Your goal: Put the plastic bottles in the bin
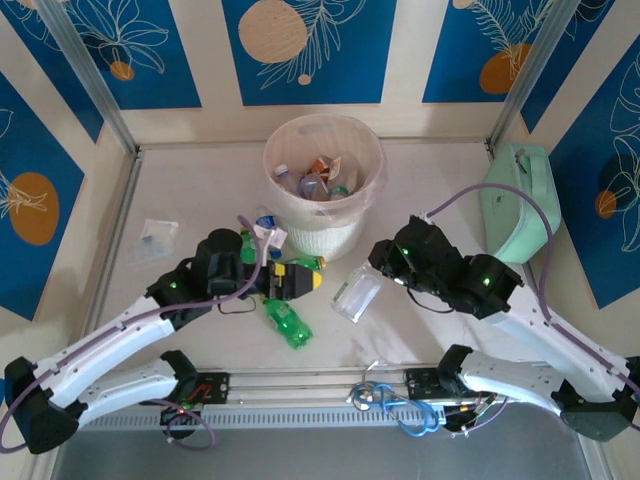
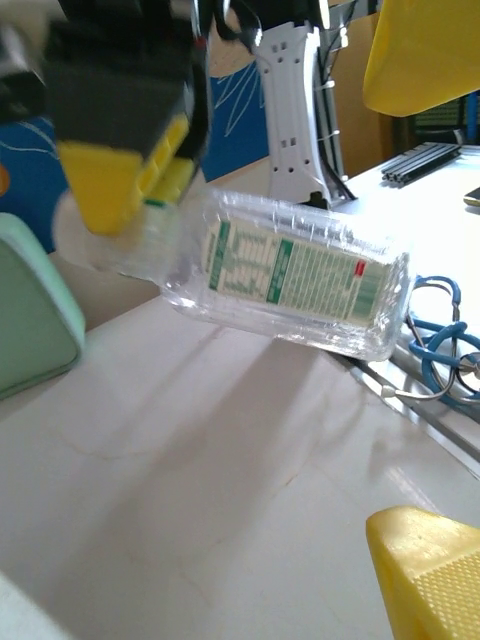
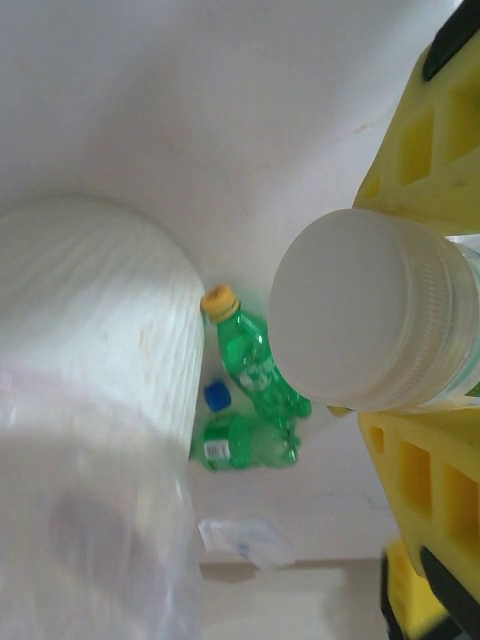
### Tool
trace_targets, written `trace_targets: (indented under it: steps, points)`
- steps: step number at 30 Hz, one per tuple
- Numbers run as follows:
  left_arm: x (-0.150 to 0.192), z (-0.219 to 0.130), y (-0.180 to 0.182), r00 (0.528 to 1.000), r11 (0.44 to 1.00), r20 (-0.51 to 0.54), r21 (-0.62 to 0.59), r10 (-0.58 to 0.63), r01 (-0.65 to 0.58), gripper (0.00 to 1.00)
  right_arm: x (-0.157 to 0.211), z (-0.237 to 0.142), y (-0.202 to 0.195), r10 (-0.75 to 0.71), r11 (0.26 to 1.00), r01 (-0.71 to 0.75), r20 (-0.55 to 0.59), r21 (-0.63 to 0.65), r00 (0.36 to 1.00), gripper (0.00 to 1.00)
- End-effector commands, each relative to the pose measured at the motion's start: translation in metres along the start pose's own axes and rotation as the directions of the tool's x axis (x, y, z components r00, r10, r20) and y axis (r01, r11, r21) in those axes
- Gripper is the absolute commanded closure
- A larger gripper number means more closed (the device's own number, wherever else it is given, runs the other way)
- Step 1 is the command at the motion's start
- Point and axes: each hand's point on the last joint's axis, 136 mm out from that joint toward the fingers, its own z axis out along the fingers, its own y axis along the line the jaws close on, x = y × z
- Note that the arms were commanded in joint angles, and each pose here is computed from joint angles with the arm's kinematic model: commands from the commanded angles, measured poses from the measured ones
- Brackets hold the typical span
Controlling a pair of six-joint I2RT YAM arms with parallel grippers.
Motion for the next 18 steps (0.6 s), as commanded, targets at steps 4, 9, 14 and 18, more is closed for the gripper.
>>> trace_targets:
  steps: [4,9,14,18]
  points:
    - [0.002,0.013,-0.031,0.997,0.992,-0.013,0.102,0.075,-0.074,0.00,-0.019,-0.024,0.041,-0.076,0.994,0.082,0.083,-0.075,0.994,0.61]
    - [0.011,0.017,-0.050,0.991,0.978,-0.035,0.168,0.131,-0.123,0.00,-0.020,-0.030,0.060,-0.100,0.987,0.110,0.085,-0.114,0.991,0.61]
    - [0.017,0.021,-0.058,0.984,0.967,-0.042,0.196,0.172,-0.160,0.00,-0.018,-0.034,0.073,-0.113,0.981,0.125,0.085,-0.149,0.990,0.61]
    - [0.016,0.024,-0.056,0.985,0.968,-0.039,0.196,0.169,-0.158,0.08,-0.018,-0.036,0.081,-0.114,0.976,0.127,0.082,-0.175,0.990,0.61]
